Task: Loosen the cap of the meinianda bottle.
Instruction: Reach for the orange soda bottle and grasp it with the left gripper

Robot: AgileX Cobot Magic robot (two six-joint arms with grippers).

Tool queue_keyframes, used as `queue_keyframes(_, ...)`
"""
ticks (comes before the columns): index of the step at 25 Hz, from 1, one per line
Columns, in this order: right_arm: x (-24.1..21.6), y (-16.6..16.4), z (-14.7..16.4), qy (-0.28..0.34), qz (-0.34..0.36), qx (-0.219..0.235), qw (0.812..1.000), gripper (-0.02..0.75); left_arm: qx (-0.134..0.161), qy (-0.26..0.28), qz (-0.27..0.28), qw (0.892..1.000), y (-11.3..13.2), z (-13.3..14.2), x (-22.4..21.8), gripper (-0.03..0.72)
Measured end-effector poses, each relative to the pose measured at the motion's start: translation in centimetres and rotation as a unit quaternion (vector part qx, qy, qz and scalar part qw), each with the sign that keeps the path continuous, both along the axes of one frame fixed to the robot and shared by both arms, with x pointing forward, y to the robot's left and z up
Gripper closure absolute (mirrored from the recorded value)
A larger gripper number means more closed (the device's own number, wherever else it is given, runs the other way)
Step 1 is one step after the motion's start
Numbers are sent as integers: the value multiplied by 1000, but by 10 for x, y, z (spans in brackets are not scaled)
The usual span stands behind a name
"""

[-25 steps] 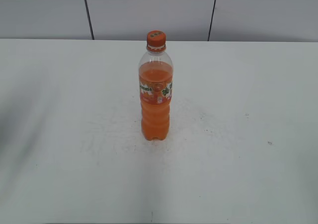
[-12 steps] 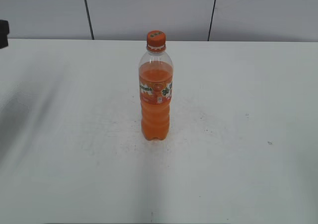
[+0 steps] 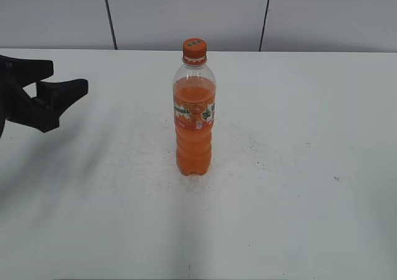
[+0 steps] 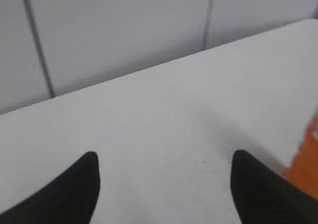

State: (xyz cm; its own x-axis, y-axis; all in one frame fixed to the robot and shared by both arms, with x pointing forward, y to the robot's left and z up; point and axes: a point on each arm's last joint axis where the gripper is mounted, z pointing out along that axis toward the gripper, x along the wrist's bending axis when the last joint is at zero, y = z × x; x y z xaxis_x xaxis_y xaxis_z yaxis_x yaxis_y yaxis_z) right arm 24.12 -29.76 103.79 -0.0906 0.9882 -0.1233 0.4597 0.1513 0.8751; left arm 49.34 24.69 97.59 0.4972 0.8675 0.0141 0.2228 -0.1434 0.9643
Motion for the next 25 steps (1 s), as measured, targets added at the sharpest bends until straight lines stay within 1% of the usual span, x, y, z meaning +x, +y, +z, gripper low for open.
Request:
queue_keyframes(1, 0, 0, 0, 0, 0, 0, 1000, 193, 3, -4, -28, 1000, 0, -2, -1, 190)
queue_keyframes(3, 0, 0, 0, 0, 0, 0, 1000, 193, 0, -12, -63, 998, 5, -5, -1, 190)
queue_keyframes(5, 0, 0, 0, 0, 0, 0, 1000, 193, 12, -18, -100, 995, 14, -10, -1, 190)
queue_keyframes(6, 0, 0, 0, 0, 0, 0, 1000, 193, 17, -23, -125, 992, 16, -11, 0, 190)
queue_keyframes(8, 0, 0, 0, 0, 0, 0, 1000, 193, 26, -29, -185, 982, 18, -12, 4, 190)
queue_keyframes(10, 0, 0, 0, 0, 0, 0, 1000, 193, 13, -31, -224, 974, 16, -11, 11, 190)
queue_keyframes(14, 0, 0, 0, 0, 0, 0, 1000, 193, -17, -28, -235, 972, 15, -16, 20, 186)
queue_keyframes(16, 0, 0, 0, 0, 0, 0, 1000, 193, -25, -25, -251, 967, 13, -19, 22, 160)
queue_keyframes(18, 0, 0, 0, 0, 0, 0, 1000, 193, -20, -14, -281, 959, 9, -27, 27, 113)
queue_keyframes(20, 0, 0, 0, 0, 0, 0, 1000, 193, -14, 1, -310, 951, 4, -35, 34, 90)
queue_keyframes(25, 0, 0, 0, 0, 0, 0, 1000, 193, 3, 11, -374, 927, -17, -47, 58, 83)
